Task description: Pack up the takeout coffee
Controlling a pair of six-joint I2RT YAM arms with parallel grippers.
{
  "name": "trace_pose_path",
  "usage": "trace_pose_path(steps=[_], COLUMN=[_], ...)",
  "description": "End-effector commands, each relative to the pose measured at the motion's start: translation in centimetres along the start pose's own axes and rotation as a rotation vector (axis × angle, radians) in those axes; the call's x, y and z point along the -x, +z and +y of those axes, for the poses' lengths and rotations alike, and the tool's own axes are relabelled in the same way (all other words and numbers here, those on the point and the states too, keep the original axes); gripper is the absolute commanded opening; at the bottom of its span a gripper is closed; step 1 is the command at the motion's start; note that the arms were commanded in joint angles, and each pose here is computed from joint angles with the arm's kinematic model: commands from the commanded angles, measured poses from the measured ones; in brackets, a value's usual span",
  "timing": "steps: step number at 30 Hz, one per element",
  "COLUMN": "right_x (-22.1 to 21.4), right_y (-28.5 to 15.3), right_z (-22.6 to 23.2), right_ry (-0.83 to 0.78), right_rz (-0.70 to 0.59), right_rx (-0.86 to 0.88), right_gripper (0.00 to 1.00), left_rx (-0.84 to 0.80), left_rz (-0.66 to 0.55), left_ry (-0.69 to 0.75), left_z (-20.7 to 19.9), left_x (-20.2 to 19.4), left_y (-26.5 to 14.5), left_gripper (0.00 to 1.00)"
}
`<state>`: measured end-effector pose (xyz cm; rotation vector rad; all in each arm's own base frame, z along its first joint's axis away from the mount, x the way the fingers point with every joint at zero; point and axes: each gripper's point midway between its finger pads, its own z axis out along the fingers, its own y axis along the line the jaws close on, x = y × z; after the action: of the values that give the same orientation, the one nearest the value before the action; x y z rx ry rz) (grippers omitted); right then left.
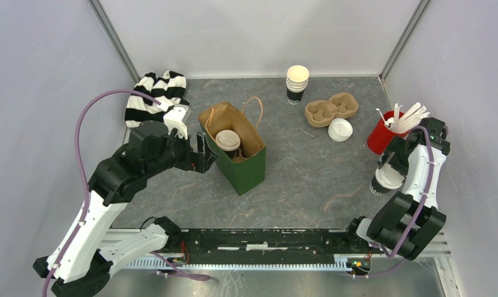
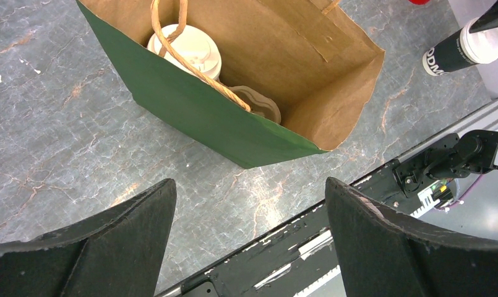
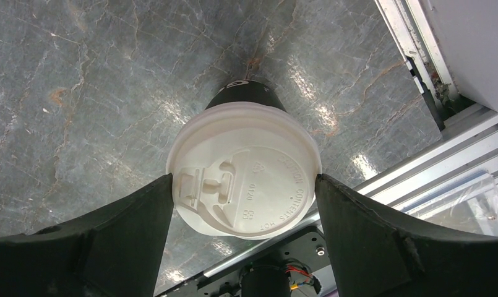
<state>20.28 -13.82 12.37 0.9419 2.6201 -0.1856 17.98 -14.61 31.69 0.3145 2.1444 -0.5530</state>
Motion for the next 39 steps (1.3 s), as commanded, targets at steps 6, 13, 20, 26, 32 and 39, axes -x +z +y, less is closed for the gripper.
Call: trace_pose_path(steps=[6,13,20,26,32,39], right_x=[0.7,0.4,-0.8,-2.8,-5.4,-7.5], right_y=[-0.1,-1.7,-3.1,-4.8,-7.7,-10.3], right_z=[-0.4,1.3,5.2,11.0,16.9,21.1], right_ry=[0.001,-0.048,-0.221,-0.476,-0.691,-0.851], right_rz=[-0.021,-0.058,-0.093,-0.144,-0.216,-0.241], right_rx=[-0.025,0.031,0.144,0.344,0.577,0.690], right_gripper=[0.84,0.80,0.79,0.78,0.77,0.77], left_rx=[-0.029,-0.011,-0.018,0.036,0.065,0.273], left_rz=[-0.056,-0.085,-0.114,-0.172,-0.183,-0.199], left_ry=[0.004,-0.012,-0.052,-0.142,-0.217,-0.238], left_z=[-0.7,-0.6,-0.8,-0.1,-0.3,1.3], left_x=[1.6,2.6,3.1,4.2,6.0,11.4], left_y=[-0.4,-1.2,-2.3,-4.5,-5.9,-4.3], left_gripper=[0.95,0.95,0.95,0.97,0.98,1.00])
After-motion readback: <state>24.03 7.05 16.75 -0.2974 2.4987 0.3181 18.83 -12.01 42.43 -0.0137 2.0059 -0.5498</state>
